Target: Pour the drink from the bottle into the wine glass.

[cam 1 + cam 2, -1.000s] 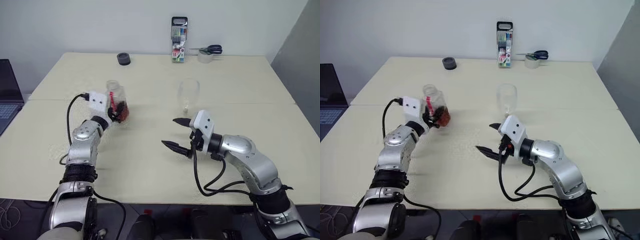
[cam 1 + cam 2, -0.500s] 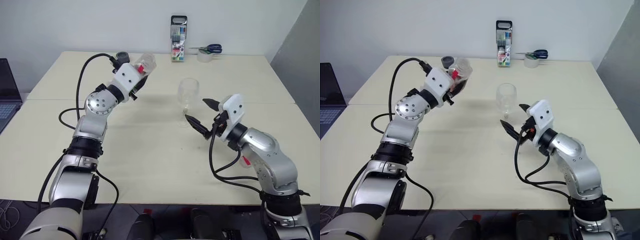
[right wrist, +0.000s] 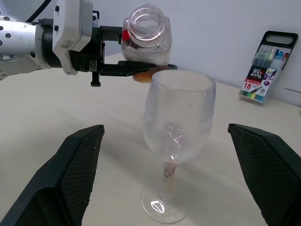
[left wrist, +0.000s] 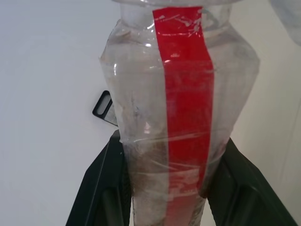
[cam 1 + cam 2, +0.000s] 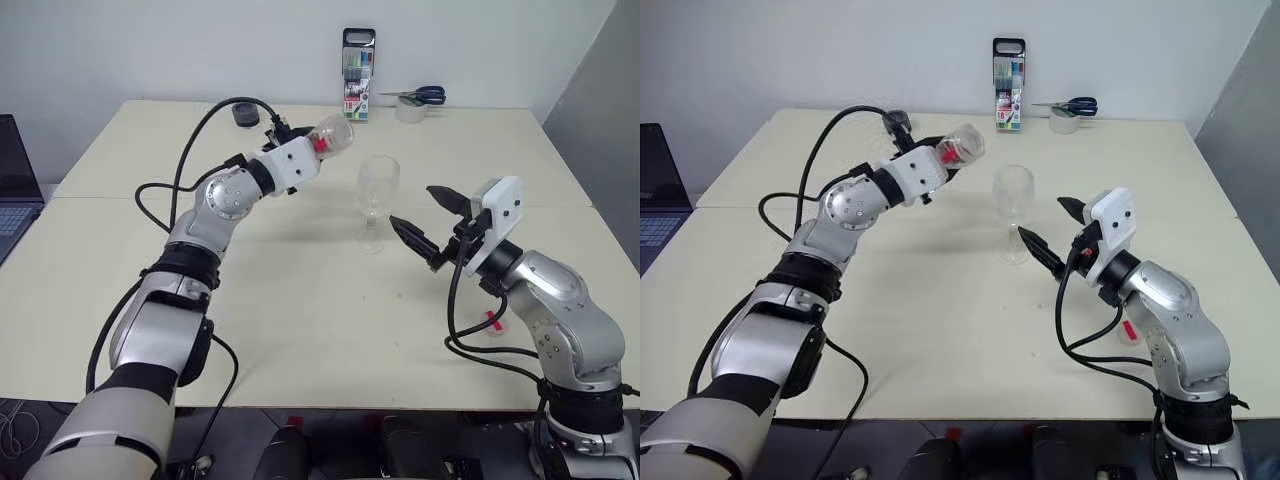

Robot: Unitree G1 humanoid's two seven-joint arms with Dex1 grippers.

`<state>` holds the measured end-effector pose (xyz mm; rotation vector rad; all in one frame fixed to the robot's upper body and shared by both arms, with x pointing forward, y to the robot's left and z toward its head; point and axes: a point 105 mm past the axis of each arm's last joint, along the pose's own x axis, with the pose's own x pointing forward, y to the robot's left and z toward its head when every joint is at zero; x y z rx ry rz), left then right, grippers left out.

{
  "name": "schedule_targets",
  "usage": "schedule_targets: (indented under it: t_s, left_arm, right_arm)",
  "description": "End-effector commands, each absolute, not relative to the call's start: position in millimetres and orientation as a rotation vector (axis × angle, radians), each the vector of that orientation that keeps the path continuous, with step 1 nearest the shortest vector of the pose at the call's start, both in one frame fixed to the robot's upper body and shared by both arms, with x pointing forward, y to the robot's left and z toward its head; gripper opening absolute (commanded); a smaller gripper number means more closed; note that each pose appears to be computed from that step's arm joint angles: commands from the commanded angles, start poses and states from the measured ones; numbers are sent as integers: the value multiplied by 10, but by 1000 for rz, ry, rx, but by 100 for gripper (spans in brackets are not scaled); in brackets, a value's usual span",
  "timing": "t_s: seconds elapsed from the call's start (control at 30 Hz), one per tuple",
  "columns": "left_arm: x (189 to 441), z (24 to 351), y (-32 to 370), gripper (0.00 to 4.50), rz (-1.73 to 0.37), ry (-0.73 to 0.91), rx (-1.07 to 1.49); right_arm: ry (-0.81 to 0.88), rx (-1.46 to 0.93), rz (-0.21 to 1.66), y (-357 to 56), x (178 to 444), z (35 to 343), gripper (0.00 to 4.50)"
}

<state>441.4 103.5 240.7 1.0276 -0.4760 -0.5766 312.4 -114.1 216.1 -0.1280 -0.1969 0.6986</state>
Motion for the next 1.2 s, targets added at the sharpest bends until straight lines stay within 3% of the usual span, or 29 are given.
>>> schedule_targets:
  t_s: [0.03, 1.2]
  left_arm:
    - [4374, 2763, 872, 168, -557, -614, 1060]
    - [4368, 3014, 670, 168, -495, -776, 1360]
  right_arm:
    - [-246, -133, 694, -1129, 3058, 2272, 450]
    - [-256, -113, 687, -1020, 3063, 2257, 450]
